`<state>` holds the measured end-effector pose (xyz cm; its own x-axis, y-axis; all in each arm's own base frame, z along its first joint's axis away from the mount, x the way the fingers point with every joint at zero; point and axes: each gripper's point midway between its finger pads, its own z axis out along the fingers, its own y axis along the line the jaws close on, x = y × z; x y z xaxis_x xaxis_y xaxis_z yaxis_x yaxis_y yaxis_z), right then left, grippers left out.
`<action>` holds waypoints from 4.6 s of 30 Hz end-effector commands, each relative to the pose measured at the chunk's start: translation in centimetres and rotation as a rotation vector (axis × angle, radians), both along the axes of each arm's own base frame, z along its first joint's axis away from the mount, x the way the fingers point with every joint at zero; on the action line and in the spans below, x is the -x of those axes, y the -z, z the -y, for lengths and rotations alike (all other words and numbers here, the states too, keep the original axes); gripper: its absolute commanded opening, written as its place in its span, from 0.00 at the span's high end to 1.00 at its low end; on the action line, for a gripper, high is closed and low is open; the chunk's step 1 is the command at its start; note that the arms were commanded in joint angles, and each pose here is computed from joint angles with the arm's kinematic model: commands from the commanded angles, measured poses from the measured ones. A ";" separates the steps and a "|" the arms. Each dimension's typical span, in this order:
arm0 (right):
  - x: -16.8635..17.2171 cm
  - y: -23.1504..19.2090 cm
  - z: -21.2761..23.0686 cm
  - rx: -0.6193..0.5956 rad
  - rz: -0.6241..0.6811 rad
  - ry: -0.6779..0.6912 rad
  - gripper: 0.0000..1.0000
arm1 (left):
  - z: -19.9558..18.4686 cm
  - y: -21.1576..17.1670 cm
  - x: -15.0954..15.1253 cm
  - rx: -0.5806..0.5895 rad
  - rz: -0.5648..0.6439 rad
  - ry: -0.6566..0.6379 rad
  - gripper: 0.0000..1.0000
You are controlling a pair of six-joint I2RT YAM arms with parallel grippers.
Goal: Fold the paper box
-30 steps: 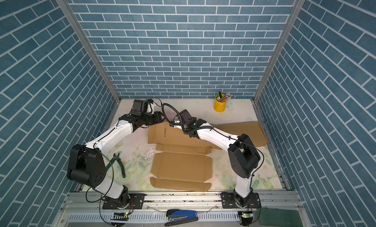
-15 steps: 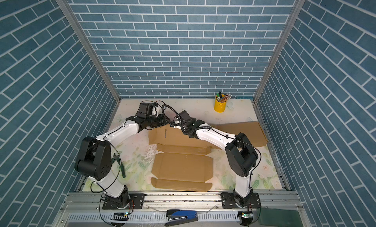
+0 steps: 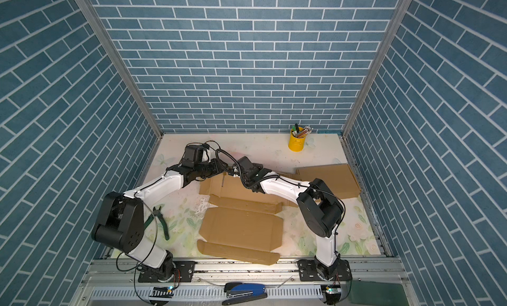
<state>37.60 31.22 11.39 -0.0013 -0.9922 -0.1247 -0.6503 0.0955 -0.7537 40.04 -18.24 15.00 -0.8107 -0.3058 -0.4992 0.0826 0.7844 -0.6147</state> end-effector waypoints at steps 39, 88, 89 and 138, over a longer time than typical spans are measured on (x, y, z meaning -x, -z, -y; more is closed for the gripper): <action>1.9 -1.5 -1.0 -0.034 0.130 -0.033 1.00 | 0.8 9.7 11.8 -0.258 -0.133 0.111 0.46; 4.0 -8.1 0.7 -0.037 0.723 -0.070 1.00 | -8.5 4.5 4.7 -0.320 0.002 0.171 0.32; 4.2 -8.0 0.7 -0.024 0.724 -0.072 1.00 | -8.3 4.6 5.1 -0.335 -0.005 0.187 0.32; 8.8 -2.2 1.6 0.096 0.540 -0.142 1.00 | -9.7 1.5 12.0 -0.373 -0.054 0.090 0.26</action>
